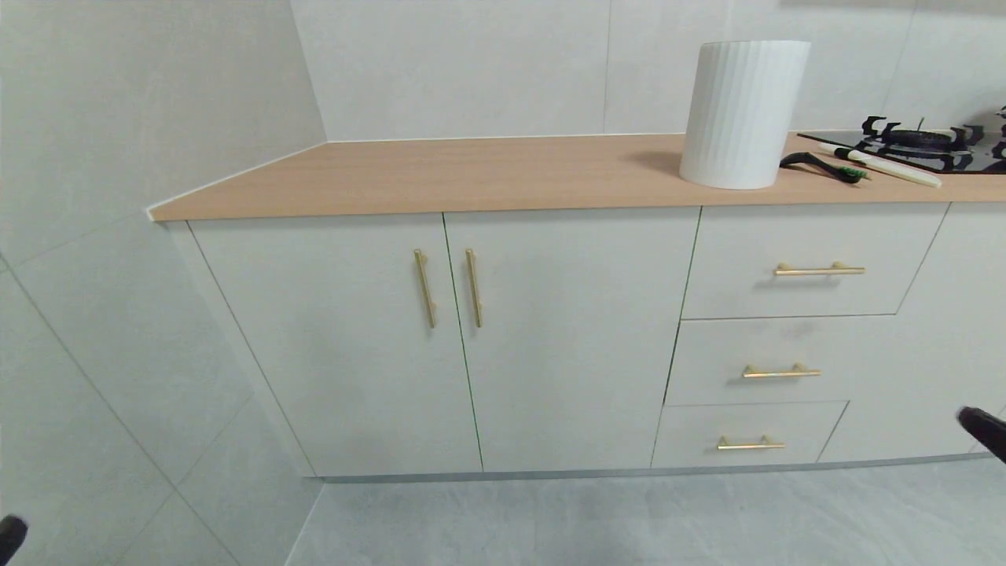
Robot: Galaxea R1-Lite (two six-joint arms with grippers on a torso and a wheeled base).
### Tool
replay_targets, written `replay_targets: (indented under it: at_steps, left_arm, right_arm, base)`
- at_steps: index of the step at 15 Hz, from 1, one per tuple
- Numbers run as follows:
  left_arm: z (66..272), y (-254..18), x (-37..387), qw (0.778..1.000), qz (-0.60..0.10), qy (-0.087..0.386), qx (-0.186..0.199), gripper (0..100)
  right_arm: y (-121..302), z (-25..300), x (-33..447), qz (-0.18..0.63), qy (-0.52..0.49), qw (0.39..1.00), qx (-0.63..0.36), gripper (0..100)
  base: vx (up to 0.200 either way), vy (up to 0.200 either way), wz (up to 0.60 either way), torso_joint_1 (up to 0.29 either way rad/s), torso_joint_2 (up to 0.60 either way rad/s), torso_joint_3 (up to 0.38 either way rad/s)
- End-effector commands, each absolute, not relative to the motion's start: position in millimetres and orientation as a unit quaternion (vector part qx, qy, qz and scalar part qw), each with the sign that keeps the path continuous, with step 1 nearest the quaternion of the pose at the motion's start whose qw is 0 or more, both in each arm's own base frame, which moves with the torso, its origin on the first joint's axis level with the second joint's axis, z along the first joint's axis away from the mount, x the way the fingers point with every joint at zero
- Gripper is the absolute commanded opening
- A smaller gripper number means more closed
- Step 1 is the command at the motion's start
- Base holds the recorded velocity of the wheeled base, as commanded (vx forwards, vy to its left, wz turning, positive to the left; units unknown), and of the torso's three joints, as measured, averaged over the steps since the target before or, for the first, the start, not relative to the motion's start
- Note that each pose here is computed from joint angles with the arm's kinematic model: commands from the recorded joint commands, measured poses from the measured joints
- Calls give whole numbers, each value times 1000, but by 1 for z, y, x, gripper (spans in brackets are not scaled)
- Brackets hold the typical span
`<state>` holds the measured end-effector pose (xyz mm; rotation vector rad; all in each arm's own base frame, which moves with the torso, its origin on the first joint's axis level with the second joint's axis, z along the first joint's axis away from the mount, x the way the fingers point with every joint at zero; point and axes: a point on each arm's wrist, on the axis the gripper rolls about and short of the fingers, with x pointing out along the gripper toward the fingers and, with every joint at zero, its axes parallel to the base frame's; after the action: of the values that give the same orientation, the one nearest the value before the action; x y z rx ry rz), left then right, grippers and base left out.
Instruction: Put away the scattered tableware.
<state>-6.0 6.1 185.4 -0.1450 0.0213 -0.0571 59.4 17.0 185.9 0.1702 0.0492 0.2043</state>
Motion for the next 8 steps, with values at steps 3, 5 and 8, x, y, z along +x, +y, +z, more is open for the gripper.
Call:
replay_targets:
  at_steps: [3, 5, 8]
  left_arm:
    - [160, 11, -48, 994, 49, -65, -68, 100]
    - [155, 10, -46, 992, 92, -58, -66, 100]
    - [130, 7, -49, 987, 146, -65, -29, 100]
  right_arm:
    - [-2, 138, -29, -37, -78, 996, 23, 100]
    - [-1, 125, -37, -39, -95, 995, 6, 100]
    - [-2, 103, -29, -44, -78, 996, 5, 100]
  base:
    - [0, 0, 0, 0, 0, 0]
    - [0, 0, 0, 0, 0, 0]
    - [0, 0, 0, 0, 0, 0]
